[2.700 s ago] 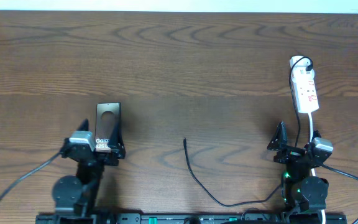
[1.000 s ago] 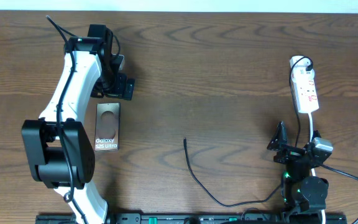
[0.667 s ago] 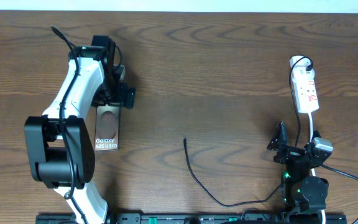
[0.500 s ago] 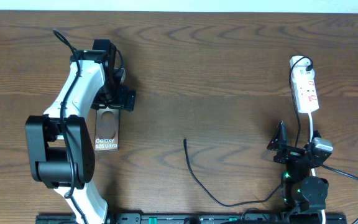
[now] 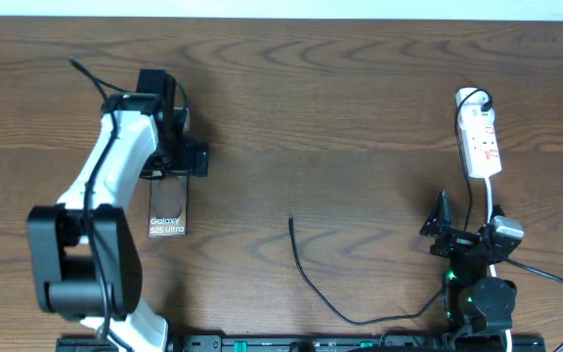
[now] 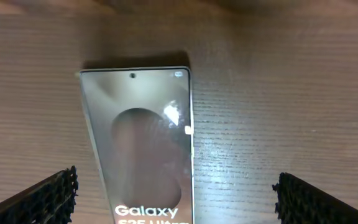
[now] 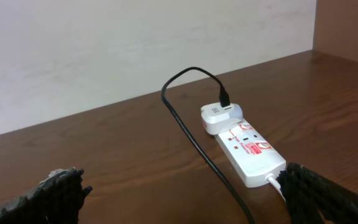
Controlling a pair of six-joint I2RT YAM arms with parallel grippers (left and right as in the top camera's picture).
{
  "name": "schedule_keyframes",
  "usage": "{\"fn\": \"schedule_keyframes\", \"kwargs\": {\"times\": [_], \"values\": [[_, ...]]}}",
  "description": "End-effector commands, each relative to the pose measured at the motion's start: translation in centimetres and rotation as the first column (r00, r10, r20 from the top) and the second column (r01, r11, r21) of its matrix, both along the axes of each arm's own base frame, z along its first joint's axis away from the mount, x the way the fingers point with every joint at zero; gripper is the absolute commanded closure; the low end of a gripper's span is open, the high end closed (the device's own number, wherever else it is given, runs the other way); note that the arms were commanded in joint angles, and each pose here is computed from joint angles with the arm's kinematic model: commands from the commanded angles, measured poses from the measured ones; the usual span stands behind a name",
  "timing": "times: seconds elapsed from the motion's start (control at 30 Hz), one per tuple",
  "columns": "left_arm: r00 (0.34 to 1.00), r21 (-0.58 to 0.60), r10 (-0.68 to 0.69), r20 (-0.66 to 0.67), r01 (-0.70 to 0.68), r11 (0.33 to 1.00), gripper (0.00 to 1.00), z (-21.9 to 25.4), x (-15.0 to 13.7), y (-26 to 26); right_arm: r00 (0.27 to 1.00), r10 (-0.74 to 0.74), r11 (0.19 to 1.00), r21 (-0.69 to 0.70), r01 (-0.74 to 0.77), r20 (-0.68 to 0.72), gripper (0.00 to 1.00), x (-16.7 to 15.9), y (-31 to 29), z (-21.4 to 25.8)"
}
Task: Plug charger to phone and switch on socket
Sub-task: 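Move the left gripper forward over the Galaxy phone, then lower the left gripper and close it on the phone's long edges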
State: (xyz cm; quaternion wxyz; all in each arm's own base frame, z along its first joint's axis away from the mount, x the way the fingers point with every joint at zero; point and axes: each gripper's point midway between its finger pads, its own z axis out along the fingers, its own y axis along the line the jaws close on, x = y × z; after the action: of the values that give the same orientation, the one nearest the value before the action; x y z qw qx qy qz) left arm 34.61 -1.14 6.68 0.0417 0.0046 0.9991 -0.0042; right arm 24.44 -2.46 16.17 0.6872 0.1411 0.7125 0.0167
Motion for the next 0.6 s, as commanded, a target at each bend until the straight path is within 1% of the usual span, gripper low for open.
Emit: {"fn": "schedule_keyframes", "kwargs": {"times": [0.0, 0.07, 0.23, 0.33, 0.4, 0.57], "values": [[0.998, -0.001, 0.051, 0.048, -0.051, 0.999, 0.01, 0.7, -0.4, 0.7, 1.000, -0.009, 1.000, -0.010, 0.009, -0.003, 0.01, 0.0, -0.2, -0.1], [0.996, 0.002, 0.074, 0.056, -0.074, 0.997, 0.00, 0.4, -0.7, 1.0, 1.000, -0.009, 1.000, -0.010, 0.009, -0.003, 0.01, 0.0, -0.2, -0.1], [0.996, 0.008, 0.082, 0.021, -0.082, 0.997, 0.00, -1.1, -2.1, 1.3, 1.000, -0.009, 1.000, -0.010, 0.009, -0.003, 0.01, 0.0, -0.2, -0.1], [0.993, 0.041, 0.118, 0.012, -0.118, 0.992, 0.00, -2.0, -2.7, 1.9, 1.000, -0.009, 1.000, -0.010, 0.009, -0.003, 0.01, 0.0, -0.2, -0.1], [0.991, 0.064, 0.134, 0.017, -0.135, 0.989, 0.00, -2.6, -2.9, 2.4, 1.000, -0.009, 1.000, -0.010, 0.009, -0.003, 0.01, 0.0, -0.2, -0.1], [0.990, 0.060, 0.133, 0.043, -0.135, 0.989, 0.00, -3.8, -2.8, 2.4, 1.000, -0.009, 1.000, -0.010, 0.009, -0.003, 0.01, 0.0, -0.2, -0.1]]}}
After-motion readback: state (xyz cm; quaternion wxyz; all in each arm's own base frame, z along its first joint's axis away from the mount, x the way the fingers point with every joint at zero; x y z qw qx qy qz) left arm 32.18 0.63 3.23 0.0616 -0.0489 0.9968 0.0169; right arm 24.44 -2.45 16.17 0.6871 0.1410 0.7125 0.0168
